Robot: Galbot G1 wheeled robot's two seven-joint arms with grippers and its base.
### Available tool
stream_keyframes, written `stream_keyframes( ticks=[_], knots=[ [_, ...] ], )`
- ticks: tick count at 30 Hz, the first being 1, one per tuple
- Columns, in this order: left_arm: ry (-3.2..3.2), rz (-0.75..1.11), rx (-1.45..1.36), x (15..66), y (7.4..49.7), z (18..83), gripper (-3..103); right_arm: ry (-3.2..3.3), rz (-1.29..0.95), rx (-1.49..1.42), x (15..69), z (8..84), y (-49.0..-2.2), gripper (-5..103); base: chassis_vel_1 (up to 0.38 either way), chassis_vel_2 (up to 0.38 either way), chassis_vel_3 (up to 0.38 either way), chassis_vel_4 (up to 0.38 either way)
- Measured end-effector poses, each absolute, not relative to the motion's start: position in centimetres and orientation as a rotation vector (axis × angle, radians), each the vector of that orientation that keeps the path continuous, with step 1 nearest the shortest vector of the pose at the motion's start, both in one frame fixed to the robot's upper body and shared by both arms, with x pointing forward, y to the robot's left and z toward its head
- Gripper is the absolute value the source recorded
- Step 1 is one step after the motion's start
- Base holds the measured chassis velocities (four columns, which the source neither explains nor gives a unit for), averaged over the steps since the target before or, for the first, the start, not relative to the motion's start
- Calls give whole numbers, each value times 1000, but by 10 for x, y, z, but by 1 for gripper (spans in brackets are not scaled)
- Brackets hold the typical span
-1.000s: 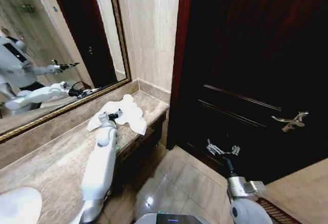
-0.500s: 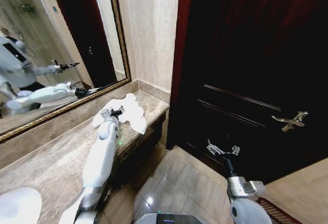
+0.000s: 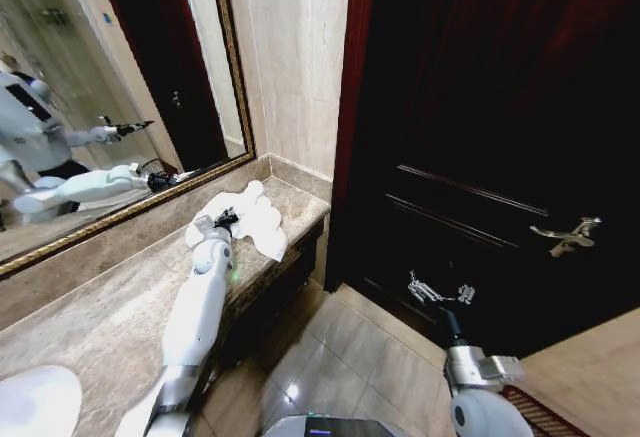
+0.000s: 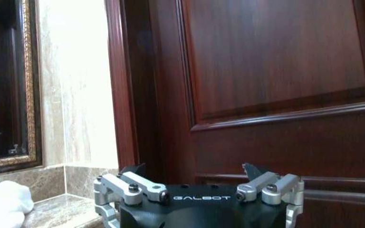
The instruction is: Discard the used towel into the hamper.
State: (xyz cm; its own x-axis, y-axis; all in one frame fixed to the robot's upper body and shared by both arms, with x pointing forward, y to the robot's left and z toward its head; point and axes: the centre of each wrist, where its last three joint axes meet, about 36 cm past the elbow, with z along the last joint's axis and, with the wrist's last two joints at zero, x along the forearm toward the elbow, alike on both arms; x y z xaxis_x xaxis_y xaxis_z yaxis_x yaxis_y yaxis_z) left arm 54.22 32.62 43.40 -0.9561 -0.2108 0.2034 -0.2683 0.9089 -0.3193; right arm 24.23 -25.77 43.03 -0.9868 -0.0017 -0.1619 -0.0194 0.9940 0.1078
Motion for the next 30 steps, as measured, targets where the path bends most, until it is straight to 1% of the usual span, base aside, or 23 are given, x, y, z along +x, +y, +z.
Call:
stream_keyframes(
  ticks=[13,14,16,20,21,24,25,27,29,30],
  knots=[
    [-3010,496,355,524,326,431,2,2967,160,-10,243,430,-258,100,0,0,0,0],
    [-3071,463,312,512,322,433,2,2966,164,-11,244,430,-257,100,0,0,0,0],
    [-3097,447,306,507,320,434,2,2965,165,-12,244,430,-257,100,0,0,0,0],
    [-3242,365,235,470,306,447,2,2953,168,-8,246,431,-256,100,0,0,0,0],
    [-3242,365,235,470,306,447,2,2953,168,-8,246,431,-256,100,0,0,0,0],
    [-3316,289,180,434,294,465,2,2942,164,-15,245,436,-256,100,0,0,0,0],
    [-3316,289,180,434,294,465,2,2942,164,-15,245,436,-256,100,0,0,0,0],
    [-3344,241,142,399,281,477,2,2926,127,-4,245,438,-254,100,0,0,0,0],
    [-3347,237,136,394,280,479,2,2922,112,2,246,438,-254,100,0,0,0,0],
    [-3362,215,113,378,274,486,2,2908,52,19,247,438,-255,100,0,0,0,0]
  ],
)
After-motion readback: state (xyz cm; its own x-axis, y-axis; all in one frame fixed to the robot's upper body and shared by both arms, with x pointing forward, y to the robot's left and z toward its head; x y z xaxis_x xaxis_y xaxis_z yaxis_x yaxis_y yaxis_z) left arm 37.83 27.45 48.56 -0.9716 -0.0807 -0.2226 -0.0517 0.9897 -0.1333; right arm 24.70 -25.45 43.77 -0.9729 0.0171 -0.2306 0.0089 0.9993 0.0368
